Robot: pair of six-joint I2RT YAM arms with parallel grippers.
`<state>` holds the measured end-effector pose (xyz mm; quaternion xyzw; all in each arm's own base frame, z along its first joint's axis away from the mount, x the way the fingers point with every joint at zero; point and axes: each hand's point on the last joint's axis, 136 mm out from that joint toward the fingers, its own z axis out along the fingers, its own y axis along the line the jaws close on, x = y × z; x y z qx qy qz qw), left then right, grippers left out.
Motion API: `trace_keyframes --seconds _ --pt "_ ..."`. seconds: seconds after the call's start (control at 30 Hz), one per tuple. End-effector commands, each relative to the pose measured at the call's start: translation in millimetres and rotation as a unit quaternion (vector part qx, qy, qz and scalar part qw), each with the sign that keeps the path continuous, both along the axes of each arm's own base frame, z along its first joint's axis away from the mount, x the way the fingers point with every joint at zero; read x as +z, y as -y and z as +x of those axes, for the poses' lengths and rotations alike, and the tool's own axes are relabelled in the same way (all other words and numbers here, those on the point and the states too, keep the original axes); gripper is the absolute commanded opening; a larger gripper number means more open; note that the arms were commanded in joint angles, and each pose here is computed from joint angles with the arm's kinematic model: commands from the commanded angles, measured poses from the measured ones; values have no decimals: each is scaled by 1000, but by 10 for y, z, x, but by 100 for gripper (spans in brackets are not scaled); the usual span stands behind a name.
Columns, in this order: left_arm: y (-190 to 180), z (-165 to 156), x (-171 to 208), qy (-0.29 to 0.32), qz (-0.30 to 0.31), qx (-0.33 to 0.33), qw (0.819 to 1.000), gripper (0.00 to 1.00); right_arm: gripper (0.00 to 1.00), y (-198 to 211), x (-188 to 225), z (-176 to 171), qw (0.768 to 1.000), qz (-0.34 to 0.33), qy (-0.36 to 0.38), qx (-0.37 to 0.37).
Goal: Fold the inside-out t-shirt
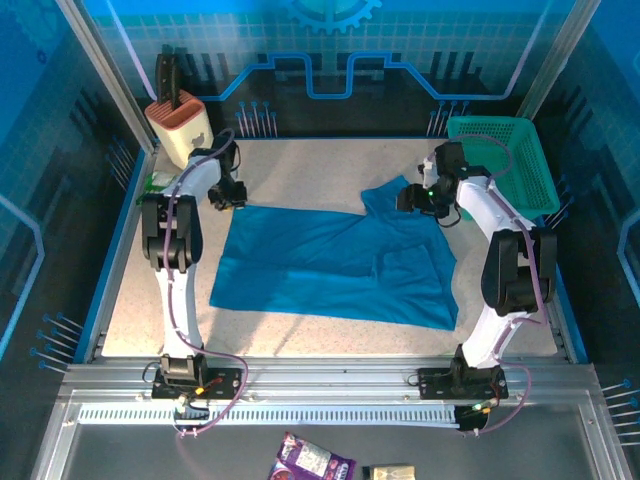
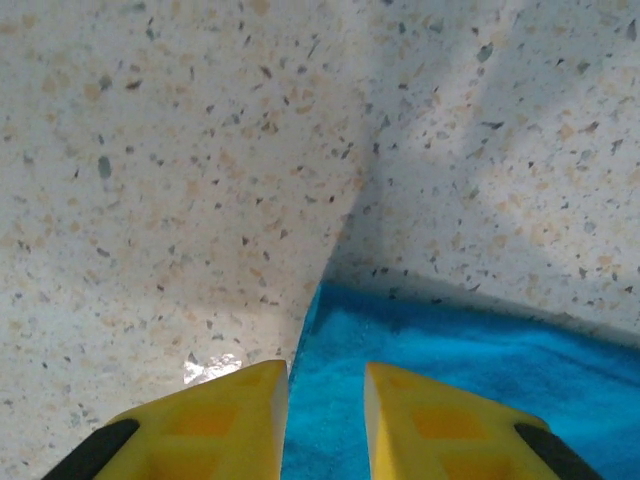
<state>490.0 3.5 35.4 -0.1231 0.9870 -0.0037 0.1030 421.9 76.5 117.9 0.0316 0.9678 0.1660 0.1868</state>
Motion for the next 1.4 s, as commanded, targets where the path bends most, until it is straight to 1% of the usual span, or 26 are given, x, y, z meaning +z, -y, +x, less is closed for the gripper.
trace_keyframes --seconds 0.0,0.2,0.47,0.57,0.6,0.67,0.77,0.83,0.87,0.9,1.0,1.07,1.23,1.37 --pt "23 -14 -13 -26 0 -27 999 27 66 -23 14 -28 1000 2 -10 9" --pt "92 32 -149 -41 -21 -30 998 26 66 -17 48 -60 1000 -3 -10 11" --pt "-33 46 -204 -53 17 -25 998 24 66 -50 109 -49 1000 -5 -5 17" --pt "-51 51 -226 -57 23 -28 998 20 66 -44 77 -10 1000 -10 -6 18" --pt "-66 47 -234 -59 27 -28 998 20 66 -40 68 13 1000 -12 -6 18" --pt "-77 48 -230 -59 30 -27 997 23 66 -49 39 49 1000 -13 -9 21" --pt "-89 45 -237 -61 34 -28 997 31 65 -77 23 110 1000 -13 -10 27" --pt "-88 44 -236 -62 33 -27 997 33 65 -96 14 144 999 -13 -10 31" --pt "-85 38 -241 -64 32 -27 997 32 65 -99 9 161 999 -14 -11 32" --pt "-78 34 -244 -66 30 -26 997 29 65 -112 3 181 999 -14 -11 33" --pt "-68 25 -251 -68 25 -25 997 15 65 -120 0 248 999 -13 -8 35" --pt "-53 26 -250 -67 18 -23 997 9 65 -128 -18 300 999 -14 -7 38" --pt "-105 42 -169 -54 28 -16 998 5 65 -101 -88 528 998 -31 1 52" --pt "-135 72 -74 -41 30 -13 999 3 64 42 -187 801 994 -85 -1 64"
